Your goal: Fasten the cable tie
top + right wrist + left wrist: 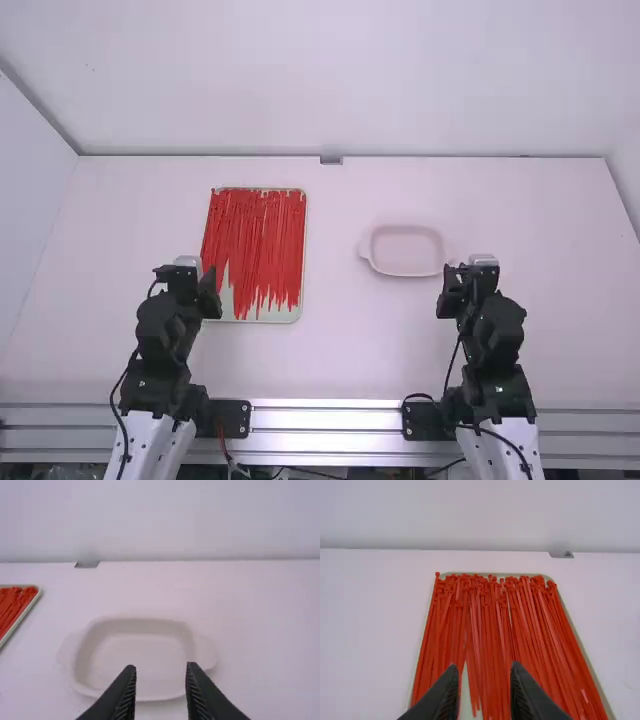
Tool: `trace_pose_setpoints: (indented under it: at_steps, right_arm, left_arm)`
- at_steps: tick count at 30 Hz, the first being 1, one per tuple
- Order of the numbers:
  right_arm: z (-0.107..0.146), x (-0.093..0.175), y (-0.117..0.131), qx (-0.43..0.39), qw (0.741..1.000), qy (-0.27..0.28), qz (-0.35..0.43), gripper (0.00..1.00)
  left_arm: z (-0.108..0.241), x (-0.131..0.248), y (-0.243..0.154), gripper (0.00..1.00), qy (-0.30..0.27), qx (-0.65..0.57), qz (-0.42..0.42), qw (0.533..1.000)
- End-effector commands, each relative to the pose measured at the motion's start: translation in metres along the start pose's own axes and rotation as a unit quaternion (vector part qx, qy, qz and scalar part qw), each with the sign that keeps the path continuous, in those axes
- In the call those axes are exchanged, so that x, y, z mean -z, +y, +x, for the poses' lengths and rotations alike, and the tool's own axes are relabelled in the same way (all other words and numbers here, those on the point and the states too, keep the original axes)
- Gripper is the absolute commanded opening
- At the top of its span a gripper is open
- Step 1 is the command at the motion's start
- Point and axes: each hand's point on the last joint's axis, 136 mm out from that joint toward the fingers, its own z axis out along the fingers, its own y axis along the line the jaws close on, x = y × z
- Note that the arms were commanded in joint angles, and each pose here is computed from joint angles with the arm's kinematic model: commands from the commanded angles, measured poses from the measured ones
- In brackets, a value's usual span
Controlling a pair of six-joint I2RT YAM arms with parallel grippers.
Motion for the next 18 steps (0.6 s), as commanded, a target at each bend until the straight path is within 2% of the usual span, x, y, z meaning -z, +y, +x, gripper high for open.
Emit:
trace_pose_setpoints:
  at_steps: [1, 12, 18]
  right_arm:
    - [-0.02, 0.0, 0.005, -0.008, 1.0, 0.0, -0.011, 0.33]
    - [-0.038, -0.029, 0.021, -0.013, 0.996, 0.08, -0.042, 0.53]
    - [-0.043, -0.051, 0.039, -0.009, 0.988, 0.135, -0.079, 0.66]
  left_arm:
    - [-0.017, -0.001, -0.006, 0.33, -0.001, 0.011, 0.013, 1.0]
    - [-0.036, -0.025, -0.012, 0.53, 0.065, 0.029, 0.02, 0.997]
    - [-0.04, -0.046, -0.014, 0.67, 0.116, 0.041, 0.021, 0.992]
